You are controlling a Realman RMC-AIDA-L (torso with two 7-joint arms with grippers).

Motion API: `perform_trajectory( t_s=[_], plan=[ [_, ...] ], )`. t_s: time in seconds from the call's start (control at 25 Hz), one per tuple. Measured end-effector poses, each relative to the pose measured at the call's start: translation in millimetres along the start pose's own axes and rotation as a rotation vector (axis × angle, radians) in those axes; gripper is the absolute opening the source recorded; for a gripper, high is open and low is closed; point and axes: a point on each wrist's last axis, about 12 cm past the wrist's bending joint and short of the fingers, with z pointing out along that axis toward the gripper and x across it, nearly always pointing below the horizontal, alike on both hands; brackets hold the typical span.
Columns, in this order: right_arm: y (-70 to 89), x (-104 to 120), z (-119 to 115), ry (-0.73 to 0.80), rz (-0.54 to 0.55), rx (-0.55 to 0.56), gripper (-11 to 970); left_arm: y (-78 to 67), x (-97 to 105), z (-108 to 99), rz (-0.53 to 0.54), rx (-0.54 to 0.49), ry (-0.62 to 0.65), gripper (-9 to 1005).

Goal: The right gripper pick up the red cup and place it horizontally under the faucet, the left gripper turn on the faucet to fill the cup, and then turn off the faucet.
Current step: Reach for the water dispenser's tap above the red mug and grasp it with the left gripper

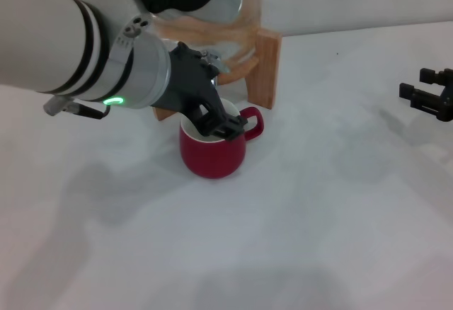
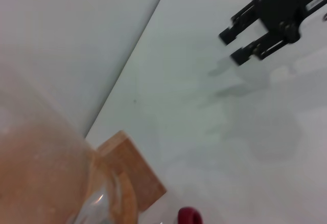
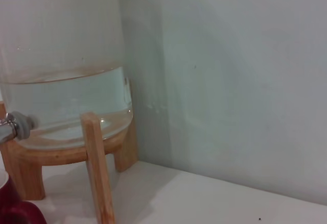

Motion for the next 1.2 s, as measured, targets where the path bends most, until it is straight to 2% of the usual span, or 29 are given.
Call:
perform_trajectory(
  t_s=[1.2],
  plan=[
    [-0.9,1,-3,0.003,0.013,0.006,547,7.7,7,12,-0.027,-0.019,0.038,799]
  ],
)
